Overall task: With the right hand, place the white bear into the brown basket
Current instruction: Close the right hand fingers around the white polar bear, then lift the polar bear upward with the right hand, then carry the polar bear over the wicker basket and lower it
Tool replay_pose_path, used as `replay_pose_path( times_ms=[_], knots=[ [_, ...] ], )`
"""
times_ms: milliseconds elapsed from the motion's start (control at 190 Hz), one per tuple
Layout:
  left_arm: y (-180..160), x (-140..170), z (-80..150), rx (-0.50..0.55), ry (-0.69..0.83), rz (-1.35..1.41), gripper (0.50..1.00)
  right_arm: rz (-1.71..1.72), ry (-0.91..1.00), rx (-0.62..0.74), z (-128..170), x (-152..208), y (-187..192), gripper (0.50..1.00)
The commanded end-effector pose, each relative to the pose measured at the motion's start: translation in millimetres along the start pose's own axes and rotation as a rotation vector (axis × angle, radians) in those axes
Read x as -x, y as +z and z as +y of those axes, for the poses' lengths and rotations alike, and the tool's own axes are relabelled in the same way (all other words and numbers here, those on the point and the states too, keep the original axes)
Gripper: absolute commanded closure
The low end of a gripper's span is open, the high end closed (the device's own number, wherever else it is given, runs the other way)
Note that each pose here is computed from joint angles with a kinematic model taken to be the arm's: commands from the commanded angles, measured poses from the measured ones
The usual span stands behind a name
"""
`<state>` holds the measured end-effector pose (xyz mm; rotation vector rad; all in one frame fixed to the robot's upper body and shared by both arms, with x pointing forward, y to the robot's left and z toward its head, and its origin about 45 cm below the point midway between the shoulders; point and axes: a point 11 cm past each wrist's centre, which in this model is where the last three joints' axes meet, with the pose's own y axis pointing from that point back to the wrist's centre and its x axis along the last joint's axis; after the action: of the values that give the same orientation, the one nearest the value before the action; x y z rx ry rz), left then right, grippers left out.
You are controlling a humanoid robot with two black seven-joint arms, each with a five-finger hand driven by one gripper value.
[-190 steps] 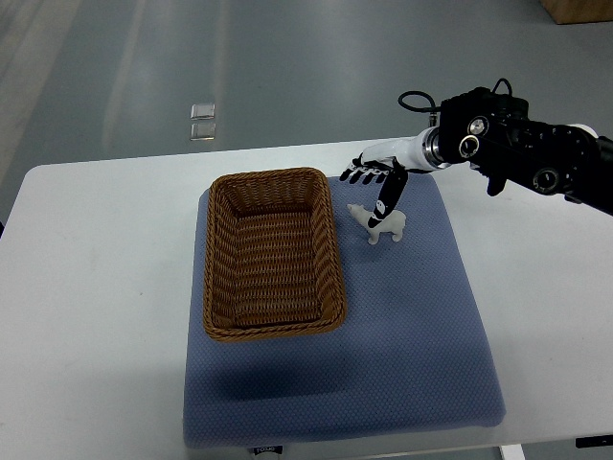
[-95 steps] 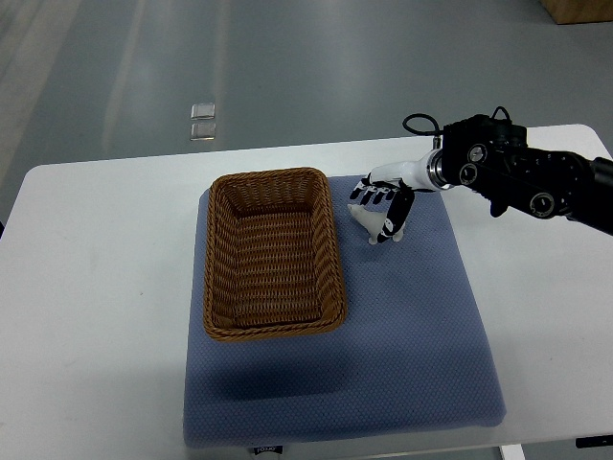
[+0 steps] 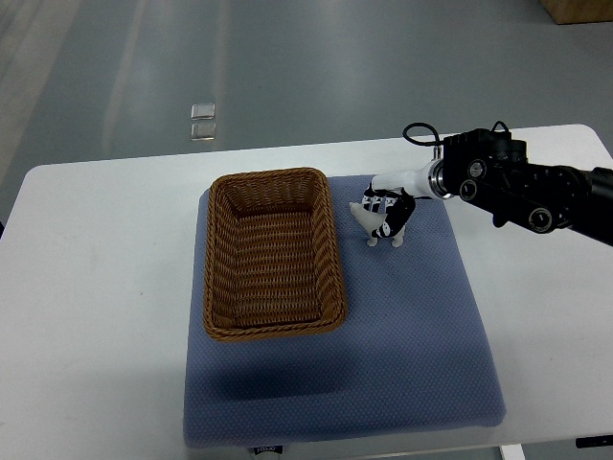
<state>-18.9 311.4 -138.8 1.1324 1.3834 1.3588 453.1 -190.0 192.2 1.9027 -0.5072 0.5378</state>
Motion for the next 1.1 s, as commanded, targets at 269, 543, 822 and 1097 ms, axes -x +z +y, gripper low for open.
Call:
replay_pose_path(
  times_ms=[269, 543, 822, 1097],
  knots=[
    [-1, 0, 0, -0.003, 0.000, -0.005, 0.500, 0.077, 0.101, -0.043, 75, -80, -13, 0.989],
    [1, 2, 0, -0.002, -0.005, -0.011, 0.500, 0.102, 0.138, -0.122, 121, -108, -40, 0.979],
    [3, 6, 0, 0.001, -0.015, -0.011, 0.500, 0.036, 0.178, -0.301, 72, -83, -123, 0.969],
    [3, 6, 0, 0.001, -0.015, -0.011, 0.500, 0.037, 0.075, -0.317, 7, -21, -167, 0.961]
  ],
)
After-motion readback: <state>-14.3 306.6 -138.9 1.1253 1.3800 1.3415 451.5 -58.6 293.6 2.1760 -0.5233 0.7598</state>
